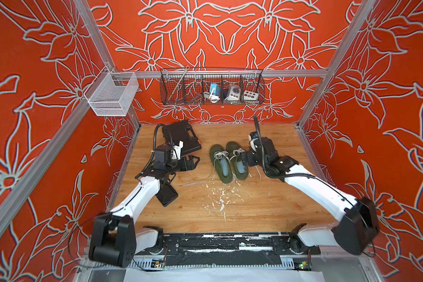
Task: Insert the insole into the shoe
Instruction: Reset both arms
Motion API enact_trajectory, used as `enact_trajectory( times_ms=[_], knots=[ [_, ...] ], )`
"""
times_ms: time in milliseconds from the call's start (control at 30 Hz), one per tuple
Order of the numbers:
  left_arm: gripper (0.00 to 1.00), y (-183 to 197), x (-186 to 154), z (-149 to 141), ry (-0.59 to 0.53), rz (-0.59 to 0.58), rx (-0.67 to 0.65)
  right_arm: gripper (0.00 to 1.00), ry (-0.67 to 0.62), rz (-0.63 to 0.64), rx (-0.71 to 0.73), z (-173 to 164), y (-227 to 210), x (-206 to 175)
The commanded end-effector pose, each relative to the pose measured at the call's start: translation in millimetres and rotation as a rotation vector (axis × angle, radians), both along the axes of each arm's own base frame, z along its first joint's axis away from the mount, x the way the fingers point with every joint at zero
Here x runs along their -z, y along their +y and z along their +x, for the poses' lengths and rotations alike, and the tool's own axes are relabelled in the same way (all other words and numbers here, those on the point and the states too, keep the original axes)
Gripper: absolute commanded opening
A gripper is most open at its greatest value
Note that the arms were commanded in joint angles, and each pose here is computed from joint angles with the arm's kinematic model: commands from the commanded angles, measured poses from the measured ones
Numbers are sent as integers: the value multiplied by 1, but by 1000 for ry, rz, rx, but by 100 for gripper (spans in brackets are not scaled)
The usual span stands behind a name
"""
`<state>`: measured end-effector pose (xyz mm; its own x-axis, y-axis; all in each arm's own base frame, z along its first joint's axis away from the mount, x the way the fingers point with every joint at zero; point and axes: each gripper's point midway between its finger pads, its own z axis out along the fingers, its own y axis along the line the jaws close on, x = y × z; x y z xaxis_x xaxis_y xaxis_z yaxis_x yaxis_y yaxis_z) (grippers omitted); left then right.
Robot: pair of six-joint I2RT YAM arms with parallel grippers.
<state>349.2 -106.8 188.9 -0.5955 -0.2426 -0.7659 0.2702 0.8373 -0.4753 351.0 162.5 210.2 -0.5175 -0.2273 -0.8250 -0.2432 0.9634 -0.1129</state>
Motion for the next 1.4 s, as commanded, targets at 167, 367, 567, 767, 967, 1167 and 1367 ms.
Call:
enact_trajectory(
  times_ms=[167,367,567,767,967,1167,1367],
  knots=[
    [98,80,-34,-32,-619,388,-359,99,-302,-165,436,-11,-138,2],
    [98,105,3,-33,-515,463,-468,99,-280,-125,665,-25,-195,45],
    [98,113,37,-29,-456,415,-527,99,-249,-173,714,-18,-212,65],
    [98,113,50,-11,-420,419,-528,98,-280,-137,740,-21,-226,79],
    [98,125,66,-14,-409,414,-607,98,-304,-100,647,-14,-218,82],
    [98,121,70,-10,-402,427,-579,98,-327,-98,552,-4,-204,90],
    [98,121,70,-10,-402,428,-578,98,-232,-117,462,16,-190,102]
  ],
)
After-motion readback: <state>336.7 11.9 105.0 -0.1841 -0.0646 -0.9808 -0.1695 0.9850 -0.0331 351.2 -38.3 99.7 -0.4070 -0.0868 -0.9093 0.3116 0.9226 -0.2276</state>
